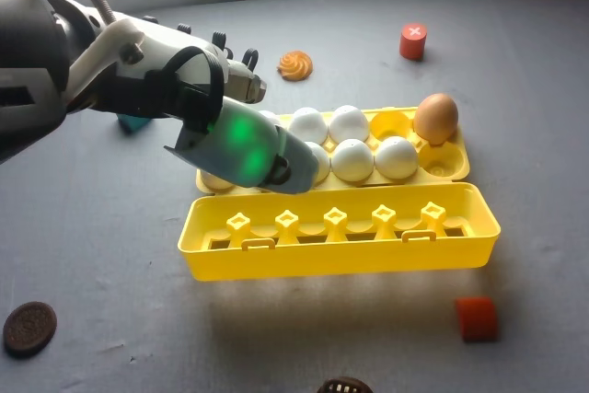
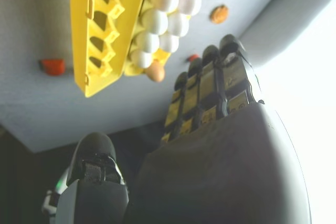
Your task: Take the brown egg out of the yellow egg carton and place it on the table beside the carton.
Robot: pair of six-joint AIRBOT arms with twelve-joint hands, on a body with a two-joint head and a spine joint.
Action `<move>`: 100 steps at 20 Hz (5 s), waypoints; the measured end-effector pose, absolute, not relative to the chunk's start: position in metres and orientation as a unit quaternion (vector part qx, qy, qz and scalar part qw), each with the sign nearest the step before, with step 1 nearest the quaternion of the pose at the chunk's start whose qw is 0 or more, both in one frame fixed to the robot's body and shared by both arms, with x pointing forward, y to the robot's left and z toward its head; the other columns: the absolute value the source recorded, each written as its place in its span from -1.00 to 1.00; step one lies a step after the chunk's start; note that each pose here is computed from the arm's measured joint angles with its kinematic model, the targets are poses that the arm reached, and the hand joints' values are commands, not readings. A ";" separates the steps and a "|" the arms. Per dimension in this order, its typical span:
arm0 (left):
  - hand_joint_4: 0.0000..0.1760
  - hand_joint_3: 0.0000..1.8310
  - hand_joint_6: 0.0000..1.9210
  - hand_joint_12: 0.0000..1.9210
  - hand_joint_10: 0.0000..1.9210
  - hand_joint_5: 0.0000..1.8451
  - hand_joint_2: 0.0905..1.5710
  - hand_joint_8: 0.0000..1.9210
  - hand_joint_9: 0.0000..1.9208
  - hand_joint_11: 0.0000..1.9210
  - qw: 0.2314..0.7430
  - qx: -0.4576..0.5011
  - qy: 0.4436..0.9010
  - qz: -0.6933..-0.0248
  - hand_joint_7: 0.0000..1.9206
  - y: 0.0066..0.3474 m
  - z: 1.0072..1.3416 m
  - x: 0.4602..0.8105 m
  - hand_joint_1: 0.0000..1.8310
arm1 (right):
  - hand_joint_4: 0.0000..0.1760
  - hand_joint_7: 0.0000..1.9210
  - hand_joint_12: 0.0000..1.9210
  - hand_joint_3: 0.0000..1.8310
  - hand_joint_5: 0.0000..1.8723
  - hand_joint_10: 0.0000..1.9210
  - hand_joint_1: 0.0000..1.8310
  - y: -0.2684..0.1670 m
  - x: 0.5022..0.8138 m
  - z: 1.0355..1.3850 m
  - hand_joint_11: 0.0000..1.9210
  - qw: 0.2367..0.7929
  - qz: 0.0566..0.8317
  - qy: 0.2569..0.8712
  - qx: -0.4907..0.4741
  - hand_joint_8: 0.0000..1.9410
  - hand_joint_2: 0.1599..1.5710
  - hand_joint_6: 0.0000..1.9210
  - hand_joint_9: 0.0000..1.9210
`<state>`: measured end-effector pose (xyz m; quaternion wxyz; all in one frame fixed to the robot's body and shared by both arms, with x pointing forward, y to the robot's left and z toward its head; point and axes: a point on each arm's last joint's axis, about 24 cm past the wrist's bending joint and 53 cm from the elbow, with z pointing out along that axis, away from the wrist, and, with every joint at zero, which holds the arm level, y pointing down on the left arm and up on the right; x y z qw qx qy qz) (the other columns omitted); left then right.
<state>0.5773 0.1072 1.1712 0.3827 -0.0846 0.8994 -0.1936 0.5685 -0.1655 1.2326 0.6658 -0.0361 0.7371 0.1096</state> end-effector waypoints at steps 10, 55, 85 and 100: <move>-1.00 -0.97 -1.00 -1.00 -1.00 -1.00 0.42 -1.00 -1.00 -1.00 0.381 -0.088 0.901 -0.188 -1.00 0.110 1.170 0.577 -1.00 | -0.46 -0.95 -0.95 -1.00 -0.56 -1.00 -0.66 -0.164 0.576 1.234 -1.00 0.669 0.114 0.734 -0.030 -0.99 0.19 -0.97 -0.99; -1.00 -1.00 -1.00 -1.00 -1.00 -0.95 0.46 -1.00 -0.99 -1.00 0.376 -0.097 0.903 -0.185 -0.97 0.112 1.167 0.576 -1.00 | -0.41 -1.00 -1.00 -1.00 -0.05 -1.00 -0.29 -0.100 0.748 1.163 -1.00 0.617 0.251 0.744 0.048 -1.00 0.05 -1.00 -1.00; -1.00 -1.00 -0.99 -0.99 -0.99 -0.93 0.45 -0.99 -0.96 -0.98 0.376 -0.097 0.903 -0.185 -0.95 0.112 1.168 0.576 -1.00 | -0.29 -0.82 -1.00 -1.00 0.19 -1.00 0.20 -0.153 0.759 1.191 -1.00 0.653 0.205 0.728 0.053 -1.00 0.27 -0.20 -1.00; -1.00 -1.00 -1.00 -1.00 -1.00 -0.97 0.43 -1.00 -0.98 -1.00 0.376 -0.097 0.903 -0.185 -0.97 0.113 1.167 0.576 -1.00 | -0.48 -0.85 -1.00 -1.00 0.22 -1.00 0.21 -0.165 0.762 1.155 -1.00 0.640 0.170 0.748 0.024 -1.00 0.25 -0.25 -1.00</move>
